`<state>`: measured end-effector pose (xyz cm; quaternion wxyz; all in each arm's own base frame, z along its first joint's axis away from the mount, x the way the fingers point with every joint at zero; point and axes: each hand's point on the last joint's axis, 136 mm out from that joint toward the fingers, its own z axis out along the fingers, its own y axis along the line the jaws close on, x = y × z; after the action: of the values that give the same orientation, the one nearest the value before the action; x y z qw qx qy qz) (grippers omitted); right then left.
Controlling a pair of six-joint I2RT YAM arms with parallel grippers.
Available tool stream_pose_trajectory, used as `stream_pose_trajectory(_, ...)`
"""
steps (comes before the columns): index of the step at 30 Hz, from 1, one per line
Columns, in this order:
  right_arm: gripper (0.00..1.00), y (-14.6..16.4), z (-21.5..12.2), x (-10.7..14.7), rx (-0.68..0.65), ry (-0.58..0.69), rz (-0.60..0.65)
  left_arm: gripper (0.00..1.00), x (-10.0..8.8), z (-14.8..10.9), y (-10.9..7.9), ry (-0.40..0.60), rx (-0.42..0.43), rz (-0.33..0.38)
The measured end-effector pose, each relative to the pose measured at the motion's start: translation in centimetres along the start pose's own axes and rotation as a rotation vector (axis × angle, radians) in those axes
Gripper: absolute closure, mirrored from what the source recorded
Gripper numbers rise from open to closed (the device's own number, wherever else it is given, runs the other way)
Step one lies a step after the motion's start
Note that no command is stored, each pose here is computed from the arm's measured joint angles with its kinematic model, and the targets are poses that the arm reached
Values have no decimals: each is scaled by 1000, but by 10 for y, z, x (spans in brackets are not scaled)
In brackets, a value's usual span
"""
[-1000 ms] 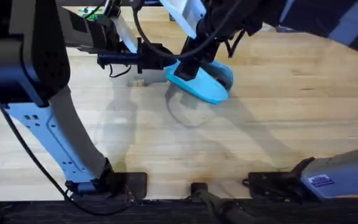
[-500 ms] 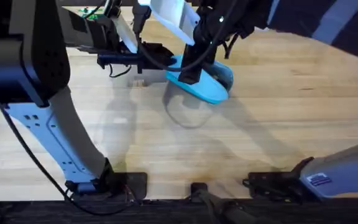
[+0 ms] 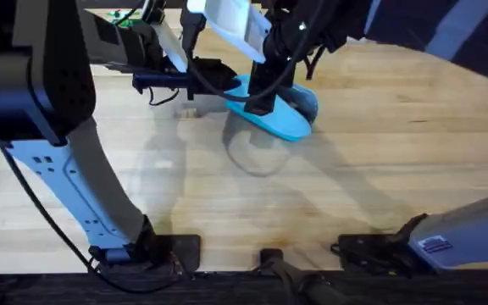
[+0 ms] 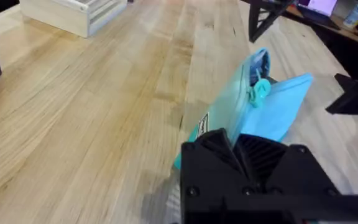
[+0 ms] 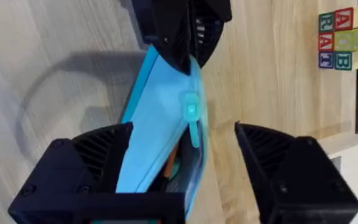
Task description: Unzip the bag, pick up the pens from the table one at a time and place them inside, then zip the bag closed.
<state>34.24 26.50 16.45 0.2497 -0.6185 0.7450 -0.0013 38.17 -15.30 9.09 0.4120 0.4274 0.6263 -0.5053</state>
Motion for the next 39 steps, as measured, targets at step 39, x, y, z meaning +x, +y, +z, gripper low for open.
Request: stream_pose_trajectory(39, 337, 9, 39, 3, -77, 21, 8, 959, 0, 0, 0, 1, -1, 0)
